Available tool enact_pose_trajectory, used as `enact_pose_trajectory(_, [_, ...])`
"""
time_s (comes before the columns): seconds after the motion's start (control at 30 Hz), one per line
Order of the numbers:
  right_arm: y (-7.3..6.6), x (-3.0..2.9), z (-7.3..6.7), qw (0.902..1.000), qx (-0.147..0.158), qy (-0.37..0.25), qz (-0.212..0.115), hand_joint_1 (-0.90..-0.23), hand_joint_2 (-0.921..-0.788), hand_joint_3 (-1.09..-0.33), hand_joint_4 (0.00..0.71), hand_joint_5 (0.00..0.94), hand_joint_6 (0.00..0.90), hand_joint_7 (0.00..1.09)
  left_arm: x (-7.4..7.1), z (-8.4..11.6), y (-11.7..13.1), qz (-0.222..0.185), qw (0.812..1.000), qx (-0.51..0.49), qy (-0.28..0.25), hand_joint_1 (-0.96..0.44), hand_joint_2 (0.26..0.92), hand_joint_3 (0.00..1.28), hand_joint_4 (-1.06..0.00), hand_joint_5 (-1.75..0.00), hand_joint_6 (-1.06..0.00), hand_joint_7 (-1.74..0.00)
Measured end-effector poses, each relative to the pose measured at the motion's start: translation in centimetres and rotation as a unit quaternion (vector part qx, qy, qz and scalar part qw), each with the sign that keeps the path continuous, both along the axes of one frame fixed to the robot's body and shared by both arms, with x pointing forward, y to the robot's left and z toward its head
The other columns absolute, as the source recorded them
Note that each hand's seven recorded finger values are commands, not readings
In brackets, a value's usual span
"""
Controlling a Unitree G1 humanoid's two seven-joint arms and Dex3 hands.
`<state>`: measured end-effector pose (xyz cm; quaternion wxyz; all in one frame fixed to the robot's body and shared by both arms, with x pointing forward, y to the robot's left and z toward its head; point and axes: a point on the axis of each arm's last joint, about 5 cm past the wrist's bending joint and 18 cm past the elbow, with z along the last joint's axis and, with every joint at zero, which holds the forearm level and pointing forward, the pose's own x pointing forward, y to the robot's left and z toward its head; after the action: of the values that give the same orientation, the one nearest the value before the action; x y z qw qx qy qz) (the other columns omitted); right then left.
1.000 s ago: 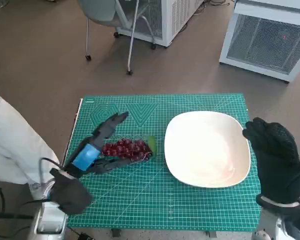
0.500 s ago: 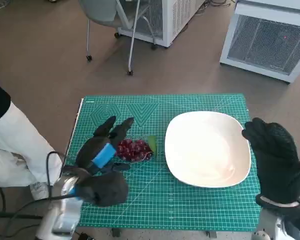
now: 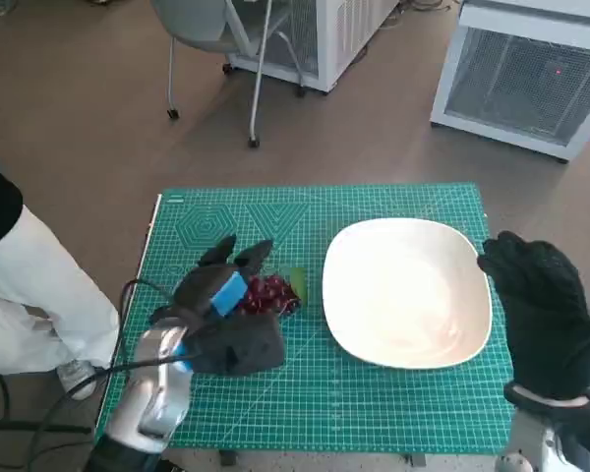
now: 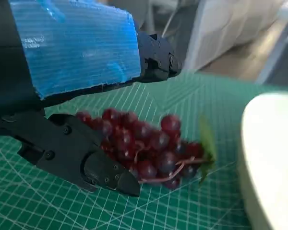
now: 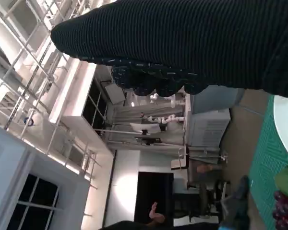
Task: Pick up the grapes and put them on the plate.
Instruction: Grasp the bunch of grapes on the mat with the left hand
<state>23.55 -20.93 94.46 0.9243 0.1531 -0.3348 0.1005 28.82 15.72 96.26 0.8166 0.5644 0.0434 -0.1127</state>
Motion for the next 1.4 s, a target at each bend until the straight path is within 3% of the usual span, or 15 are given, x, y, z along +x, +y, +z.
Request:
enact_pose_trajectory(0.83, [-0.1,-0.02,0.0,1.0000,-0.002,0.000,-0.001,-0.362,-0.921,-0.516,0.524,0.535,0.286,0.85,4.1,-2.2,-2.0,0.014,0.994,0.059,0.092,-0.22,0.755,0.01,-0.07,-0.01,-0.26,0.00])
enact_pose_trajectory(1.27, [-0.1,-0.10,-0.1,1.0000,-0.002,0.001,-0.003,-0.361,-0.921,-0.517,0.525,0.532,0.287,0.85,4.6,-2.2,-2.1,0.011,0.992,0.067,0.102,-0.20,0.773,0.01,-0.10,-0.01,-0.27,0.00])
enact_pose_trajectory(1.4, [-0.1,-0.10,-0.1,1.0000,-0.002,0.001,-0.003,-0.360,-0.921,-0.518,0.525,0.532,0.287,0.85,4.7,-2.2,-2.1,0.011,0.993,0.065,0.098,-0.12,0.801,0.02,-0.17,-0.02,-0.33,-0.02])
